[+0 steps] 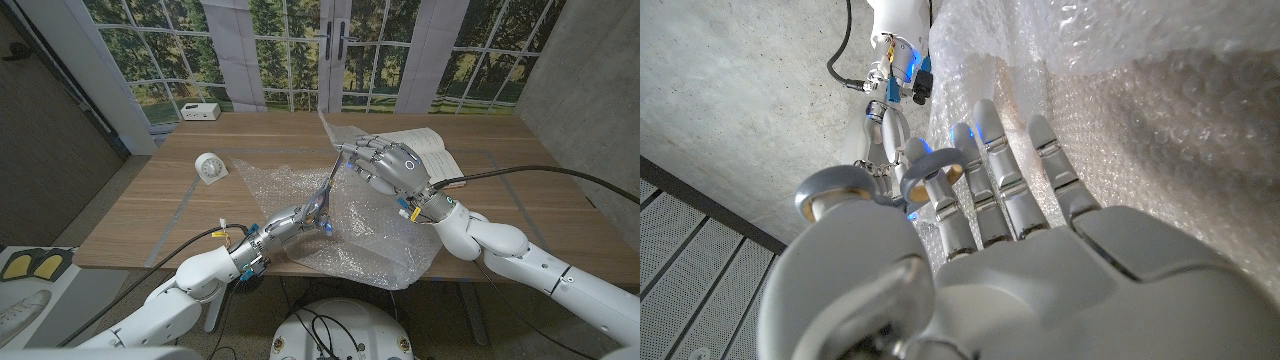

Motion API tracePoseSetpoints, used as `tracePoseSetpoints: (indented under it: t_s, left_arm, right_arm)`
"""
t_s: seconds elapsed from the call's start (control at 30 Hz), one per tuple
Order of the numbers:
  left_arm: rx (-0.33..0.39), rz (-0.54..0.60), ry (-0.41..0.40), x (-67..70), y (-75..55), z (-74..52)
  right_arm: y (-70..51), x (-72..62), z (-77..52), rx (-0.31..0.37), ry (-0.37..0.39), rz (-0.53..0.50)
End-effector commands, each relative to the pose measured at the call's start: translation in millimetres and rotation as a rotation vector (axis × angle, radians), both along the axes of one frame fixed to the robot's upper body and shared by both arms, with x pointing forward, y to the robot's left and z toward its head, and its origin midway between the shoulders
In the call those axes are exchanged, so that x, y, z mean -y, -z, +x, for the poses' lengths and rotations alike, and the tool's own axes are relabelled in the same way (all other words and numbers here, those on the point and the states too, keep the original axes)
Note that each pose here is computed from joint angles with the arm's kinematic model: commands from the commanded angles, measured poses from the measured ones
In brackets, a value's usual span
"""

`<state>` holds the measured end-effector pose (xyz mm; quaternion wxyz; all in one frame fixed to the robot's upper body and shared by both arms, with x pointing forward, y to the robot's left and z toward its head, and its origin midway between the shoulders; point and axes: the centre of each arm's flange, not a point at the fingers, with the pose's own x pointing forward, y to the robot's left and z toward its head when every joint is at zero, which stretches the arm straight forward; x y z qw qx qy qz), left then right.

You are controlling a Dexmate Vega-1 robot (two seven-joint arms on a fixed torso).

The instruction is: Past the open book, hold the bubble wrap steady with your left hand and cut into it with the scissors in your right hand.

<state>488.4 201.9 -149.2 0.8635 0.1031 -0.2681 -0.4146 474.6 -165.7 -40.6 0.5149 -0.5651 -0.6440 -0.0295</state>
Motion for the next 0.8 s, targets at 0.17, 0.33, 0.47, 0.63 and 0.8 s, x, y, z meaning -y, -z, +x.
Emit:
tracePoseSetpoints:
  t_s: [0.17,0.33,0.47,0.63,0.8]
  left_arm:
    - [-0.021,-0.010,0.003,-0.8,4.6,-3.6]
    - [-0.034,0.013,0.012,-0.8,5.7,-3.7]
    - [-0.035,0.044,0.026,1.4,4.7,-3.2]
    - [-0.039,0.047,0.025,3.4,3.1,-3.6]
    - [-0.042,0.028,0.030,4.4,3.4,-5.2]
  right_arm:
    - [5.6,-4.9,-16.8,0.027,-0.044,-0.030]
    - [4.6,-8.1,-23.5,0.052,-0.059,-0.044]
    - [3.4,-9.3,-25.0,0.058,-0.063,-0.045]
    - [2.0,-9.6,-27.5,0.074,-0.064,-0.053]
    - [0.4,-9.3,-28.6,0.082,-0.066,-0.055]
